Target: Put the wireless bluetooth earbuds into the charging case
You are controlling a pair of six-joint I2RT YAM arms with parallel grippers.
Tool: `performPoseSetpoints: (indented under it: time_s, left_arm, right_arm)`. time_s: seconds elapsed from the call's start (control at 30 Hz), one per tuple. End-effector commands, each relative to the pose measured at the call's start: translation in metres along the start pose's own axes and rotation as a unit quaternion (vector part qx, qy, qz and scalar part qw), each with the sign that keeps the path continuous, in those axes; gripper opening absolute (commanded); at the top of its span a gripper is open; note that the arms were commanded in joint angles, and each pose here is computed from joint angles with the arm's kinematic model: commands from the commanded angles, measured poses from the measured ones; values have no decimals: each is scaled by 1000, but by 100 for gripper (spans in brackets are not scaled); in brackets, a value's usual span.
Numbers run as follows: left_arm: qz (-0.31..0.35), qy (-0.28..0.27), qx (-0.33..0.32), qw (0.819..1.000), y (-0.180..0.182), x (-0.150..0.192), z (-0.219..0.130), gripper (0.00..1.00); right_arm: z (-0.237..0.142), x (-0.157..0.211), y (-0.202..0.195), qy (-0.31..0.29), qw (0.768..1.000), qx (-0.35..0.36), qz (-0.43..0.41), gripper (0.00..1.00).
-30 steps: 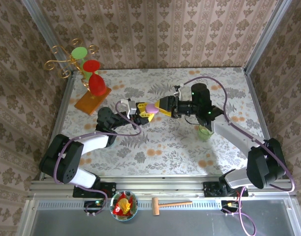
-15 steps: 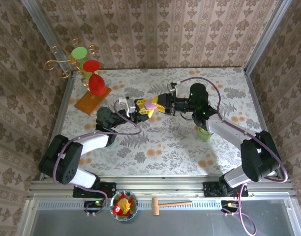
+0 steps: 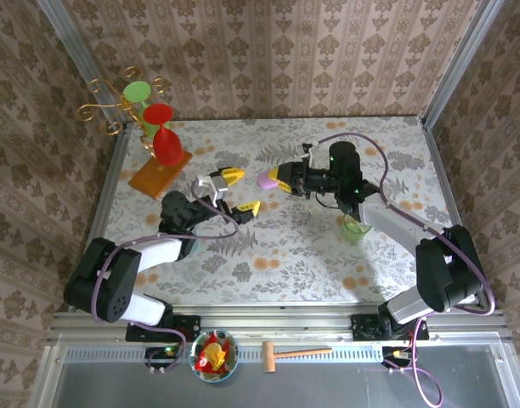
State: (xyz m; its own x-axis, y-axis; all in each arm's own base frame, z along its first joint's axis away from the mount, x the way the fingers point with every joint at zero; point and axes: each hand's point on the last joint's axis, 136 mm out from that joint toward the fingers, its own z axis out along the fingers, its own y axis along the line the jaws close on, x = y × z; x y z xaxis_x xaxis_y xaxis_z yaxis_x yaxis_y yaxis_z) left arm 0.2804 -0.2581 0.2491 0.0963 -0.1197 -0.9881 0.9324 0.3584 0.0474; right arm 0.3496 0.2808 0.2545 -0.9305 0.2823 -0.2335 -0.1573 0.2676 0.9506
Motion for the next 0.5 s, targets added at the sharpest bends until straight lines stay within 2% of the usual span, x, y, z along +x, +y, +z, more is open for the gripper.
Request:
performPoseSetpoints:
  time_s: [0.0, 0.3, 0.47]
  left_arm:
    - [23, 16, -53, 998, 18, 2, -13, 100]
    - [73, 146, -114, 980, 31, 40, -32, 100]
    - [76, 159, -119, 977, 31, 46, -35, 100]
  right_arm:
    - [1, -18, -40, -21, 993, 109, -42, 18]
    - [35, -47, -112, -15, 975, 220, -36, 20]
    - [47, -58, -153, -15, 957, 284, -47, 20]
